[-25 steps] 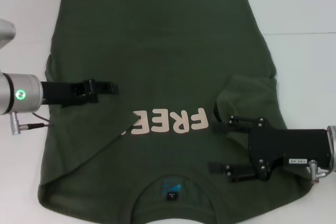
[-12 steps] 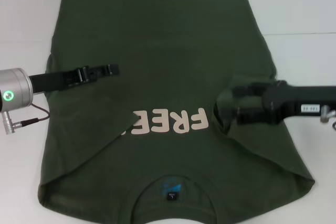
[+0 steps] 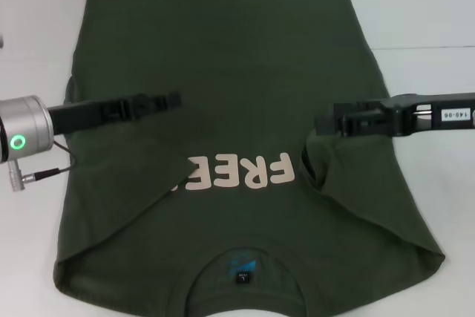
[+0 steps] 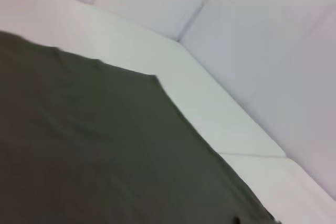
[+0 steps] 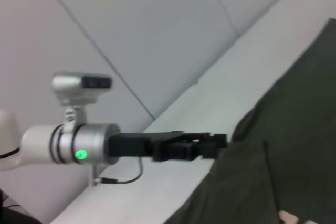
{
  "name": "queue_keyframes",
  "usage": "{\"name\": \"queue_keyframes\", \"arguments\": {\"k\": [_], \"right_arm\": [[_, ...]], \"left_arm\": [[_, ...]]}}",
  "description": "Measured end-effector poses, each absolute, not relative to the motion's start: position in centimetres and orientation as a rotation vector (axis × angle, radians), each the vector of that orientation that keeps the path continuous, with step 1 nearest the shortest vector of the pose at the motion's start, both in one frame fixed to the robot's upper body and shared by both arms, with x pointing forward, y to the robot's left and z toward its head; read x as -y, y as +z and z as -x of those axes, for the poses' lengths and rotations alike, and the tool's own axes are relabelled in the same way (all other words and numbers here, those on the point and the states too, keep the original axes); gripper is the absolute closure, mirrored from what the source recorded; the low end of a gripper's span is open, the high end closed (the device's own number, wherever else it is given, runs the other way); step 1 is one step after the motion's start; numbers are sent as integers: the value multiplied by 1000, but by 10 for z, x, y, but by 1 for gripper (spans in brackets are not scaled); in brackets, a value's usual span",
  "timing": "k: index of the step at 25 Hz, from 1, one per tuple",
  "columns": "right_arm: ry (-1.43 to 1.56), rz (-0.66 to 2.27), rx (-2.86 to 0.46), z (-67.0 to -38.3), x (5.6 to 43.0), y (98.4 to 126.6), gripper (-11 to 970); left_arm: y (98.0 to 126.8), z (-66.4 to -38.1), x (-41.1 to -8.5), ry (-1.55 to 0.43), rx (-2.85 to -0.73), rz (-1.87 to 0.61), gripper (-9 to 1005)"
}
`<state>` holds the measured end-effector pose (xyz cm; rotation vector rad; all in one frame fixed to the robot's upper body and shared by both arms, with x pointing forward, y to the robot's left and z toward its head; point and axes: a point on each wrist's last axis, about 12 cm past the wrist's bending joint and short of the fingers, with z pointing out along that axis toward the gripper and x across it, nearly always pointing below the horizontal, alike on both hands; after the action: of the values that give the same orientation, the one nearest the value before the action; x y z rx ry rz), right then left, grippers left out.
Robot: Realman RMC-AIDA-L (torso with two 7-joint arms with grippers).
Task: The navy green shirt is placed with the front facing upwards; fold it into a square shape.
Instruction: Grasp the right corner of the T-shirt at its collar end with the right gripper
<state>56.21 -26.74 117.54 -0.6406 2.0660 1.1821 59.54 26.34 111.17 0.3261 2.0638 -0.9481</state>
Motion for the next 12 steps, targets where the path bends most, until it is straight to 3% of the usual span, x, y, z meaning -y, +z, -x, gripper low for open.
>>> {"name": "queue_keyframes", "arguments": {"k": [12], "right_arm": [[985,361,-2425,-561,292,1175,45]], "left_arm": [[1138,-556,-265,-1090,-1822,-1030,124]]}}
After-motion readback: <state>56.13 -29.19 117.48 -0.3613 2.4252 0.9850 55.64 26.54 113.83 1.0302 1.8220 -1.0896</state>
